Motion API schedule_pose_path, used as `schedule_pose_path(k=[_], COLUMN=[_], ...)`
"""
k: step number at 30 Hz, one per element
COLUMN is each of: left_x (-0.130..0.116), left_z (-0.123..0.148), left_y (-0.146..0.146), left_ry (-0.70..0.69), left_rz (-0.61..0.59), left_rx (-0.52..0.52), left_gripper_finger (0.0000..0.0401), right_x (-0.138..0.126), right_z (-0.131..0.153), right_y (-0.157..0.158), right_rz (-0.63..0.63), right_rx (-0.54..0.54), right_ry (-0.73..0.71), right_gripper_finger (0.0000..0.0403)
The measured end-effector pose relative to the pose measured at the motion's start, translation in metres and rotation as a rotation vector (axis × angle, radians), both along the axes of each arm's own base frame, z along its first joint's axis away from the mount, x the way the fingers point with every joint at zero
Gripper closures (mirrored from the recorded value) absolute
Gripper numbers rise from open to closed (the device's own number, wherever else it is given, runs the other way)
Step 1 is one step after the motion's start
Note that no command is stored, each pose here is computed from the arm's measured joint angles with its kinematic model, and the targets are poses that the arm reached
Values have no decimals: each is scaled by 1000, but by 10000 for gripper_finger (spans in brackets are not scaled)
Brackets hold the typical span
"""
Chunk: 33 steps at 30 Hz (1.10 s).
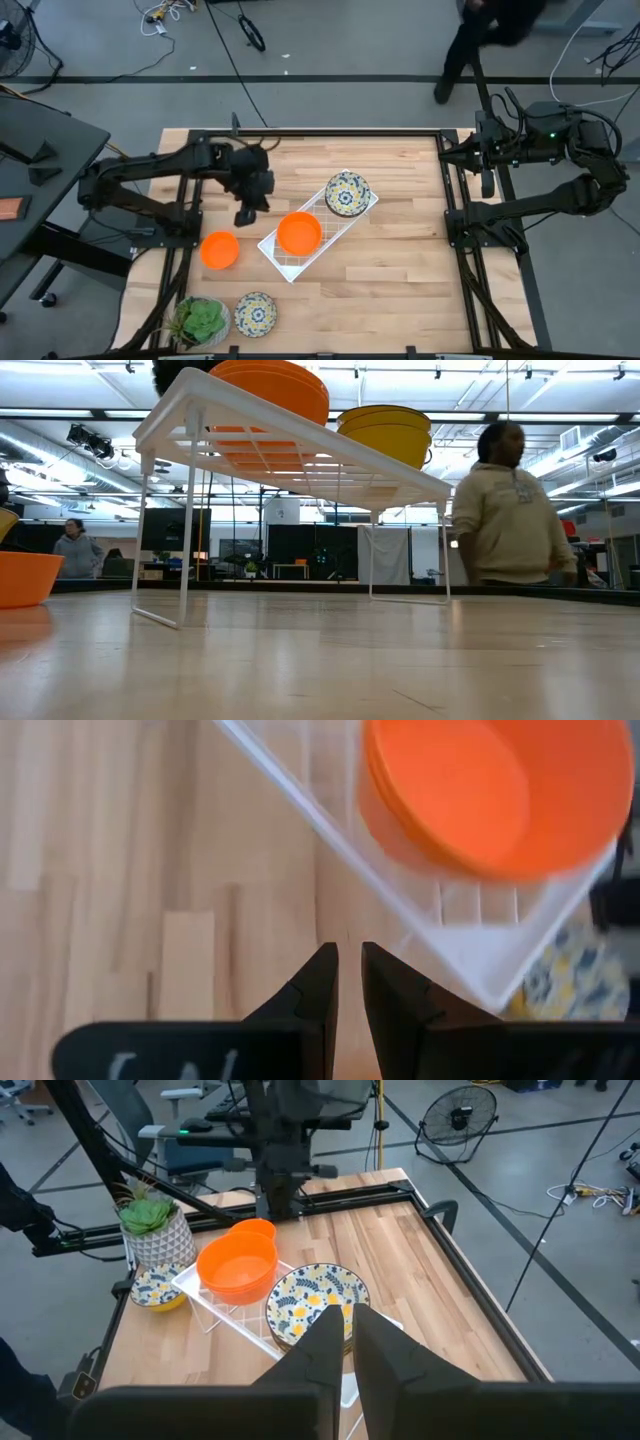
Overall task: Pick & Place Mini bowls
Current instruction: Stack the orange bowl on top of the orange bowl on the shelf
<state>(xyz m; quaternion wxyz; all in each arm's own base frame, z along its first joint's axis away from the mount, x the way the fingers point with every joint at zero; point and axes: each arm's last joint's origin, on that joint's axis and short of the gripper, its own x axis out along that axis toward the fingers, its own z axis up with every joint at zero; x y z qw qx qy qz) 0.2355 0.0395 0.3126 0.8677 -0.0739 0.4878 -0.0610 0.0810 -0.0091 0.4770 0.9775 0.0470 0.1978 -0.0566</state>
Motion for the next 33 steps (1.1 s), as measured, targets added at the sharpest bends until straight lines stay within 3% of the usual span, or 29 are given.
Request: schedule_pose_path(k=[13, 24, 33], left_x=[-17, -26, -34], left_z=[-39, -65, -77], left_y=[-14, -32, -42], left_ry=[160, 237, 271], left_rz=[-418, -564, -776], left_rx=[244, 233, 271], left_gripper_finger=[348, 348, 347], right_x=[0, 0, 0], right_z=[0, 0, 0], right_y=[0, 0, 0], right_rz=[0, 0, 0], right_rx=[0, 0, 0], right_ry=[0, 0, 0], right_gripper_finger=[371, 371, 371])
